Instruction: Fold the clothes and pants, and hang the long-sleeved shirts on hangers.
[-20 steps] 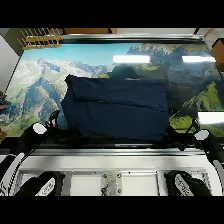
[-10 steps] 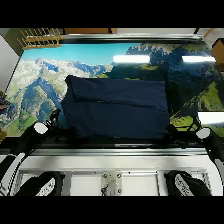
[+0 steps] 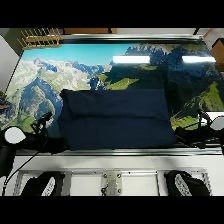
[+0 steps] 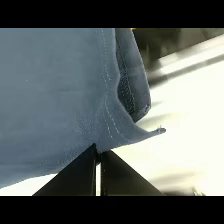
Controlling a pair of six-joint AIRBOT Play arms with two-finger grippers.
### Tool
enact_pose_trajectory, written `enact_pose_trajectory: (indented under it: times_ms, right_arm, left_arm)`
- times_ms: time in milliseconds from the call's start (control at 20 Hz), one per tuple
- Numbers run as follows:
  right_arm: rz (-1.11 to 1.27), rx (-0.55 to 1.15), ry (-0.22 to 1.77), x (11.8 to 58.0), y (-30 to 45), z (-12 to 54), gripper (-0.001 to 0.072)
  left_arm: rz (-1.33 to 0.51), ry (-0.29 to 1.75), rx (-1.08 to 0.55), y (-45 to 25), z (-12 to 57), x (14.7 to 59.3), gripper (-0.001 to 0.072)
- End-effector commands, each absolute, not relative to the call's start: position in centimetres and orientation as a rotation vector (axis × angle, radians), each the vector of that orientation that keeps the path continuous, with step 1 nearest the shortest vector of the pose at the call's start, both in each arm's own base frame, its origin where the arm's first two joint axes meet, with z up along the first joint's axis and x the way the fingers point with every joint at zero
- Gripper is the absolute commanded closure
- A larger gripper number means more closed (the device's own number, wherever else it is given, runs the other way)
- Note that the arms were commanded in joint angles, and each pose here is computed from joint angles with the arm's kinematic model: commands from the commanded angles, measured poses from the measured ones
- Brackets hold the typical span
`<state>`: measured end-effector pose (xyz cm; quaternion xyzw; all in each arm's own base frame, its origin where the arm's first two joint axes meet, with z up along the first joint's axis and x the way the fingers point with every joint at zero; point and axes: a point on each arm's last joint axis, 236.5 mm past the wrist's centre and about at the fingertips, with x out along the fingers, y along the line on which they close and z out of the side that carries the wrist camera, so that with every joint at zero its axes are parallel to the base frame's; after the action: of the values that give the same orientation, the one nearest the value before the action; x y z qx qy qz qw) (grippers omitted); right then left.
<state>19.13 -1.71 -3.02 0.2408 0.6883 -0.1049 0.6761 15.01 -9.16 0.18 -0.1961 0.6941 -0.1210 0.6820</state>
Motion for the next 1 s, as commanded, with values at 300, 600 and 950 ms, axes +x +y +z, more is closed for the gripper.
enact_pose_trajectory:
  times_ms: [300, 600, 950]
  right_arm:
    - [-0.182, 0.450, 1.476, 25.3, -2.7, 3.4, 0.0702]
    - [-0.087, 0.360, 1.480, 34.4, -0.8, 2.8, 0.0702]
    - [-0.069, 0.378, 1.325, 43.8, -0.5, 1.2, 0.0701]
  left_arm:
    - [-0.303, 1.493, -0.385, -8.3, 5.6, 22.8, 0.0699]
    - [-0.328, 1.465, -0.343, -7.2, 5.1, 33.8, 0.0699]
    - [-0.330, 1.474, -0.343, -6.5, 2.5, 42.0, 0.0699]
